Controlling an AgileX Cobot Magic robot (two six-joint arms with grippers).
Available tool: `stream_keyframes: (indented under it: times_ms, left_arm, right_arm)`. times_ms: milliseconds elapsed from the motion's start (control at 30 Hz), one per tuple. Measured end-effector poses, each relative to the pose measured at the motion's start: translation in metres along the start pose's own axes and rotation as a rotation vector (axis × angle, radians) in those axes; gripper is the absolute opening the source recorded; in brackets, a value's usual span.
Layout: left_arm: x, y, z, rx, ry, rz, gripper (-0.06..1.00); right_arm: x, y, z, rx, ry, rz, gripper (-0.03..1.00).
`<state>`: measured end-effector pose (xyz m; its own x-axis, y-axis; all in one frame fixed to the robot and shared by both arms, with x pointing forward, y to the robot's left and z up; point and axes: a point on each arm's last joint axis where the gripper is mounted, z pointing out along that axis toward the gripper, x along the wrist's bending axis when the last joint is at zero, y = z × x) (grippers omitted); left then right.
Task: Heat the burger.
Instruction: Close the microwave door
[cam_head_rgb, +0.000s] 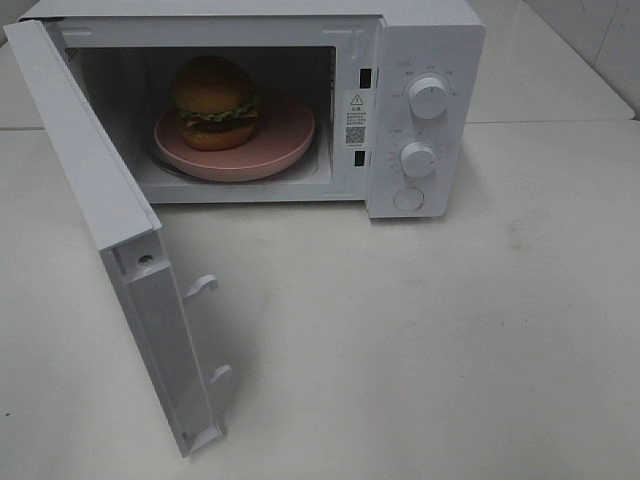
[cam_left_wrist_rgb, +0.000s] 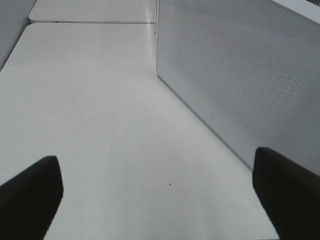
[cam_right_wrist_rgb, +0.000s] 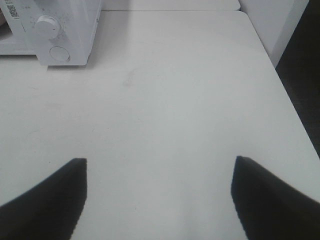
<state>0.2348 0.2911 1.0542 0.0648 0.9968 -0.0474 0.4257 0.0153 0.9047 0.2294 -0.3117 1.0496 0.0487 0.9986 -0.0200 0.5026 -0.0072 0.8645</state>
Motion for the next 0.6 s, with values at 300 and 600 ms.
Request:
stream_keyframes:
  times_ms: [300,600]
  left_arm:
    - [0.0,0.0,0.0,0.0,0.0,0.0,0.97]
    - [0.0,0.0,0.0,0.0,0.0,0.0,0.97]
  right_arm:
    - [0.0,0.0,0.0,0.0,0.0,0.0,0.77]
    - [0.0,0.0,0.0,0.0,0.0,0.0,0.77]
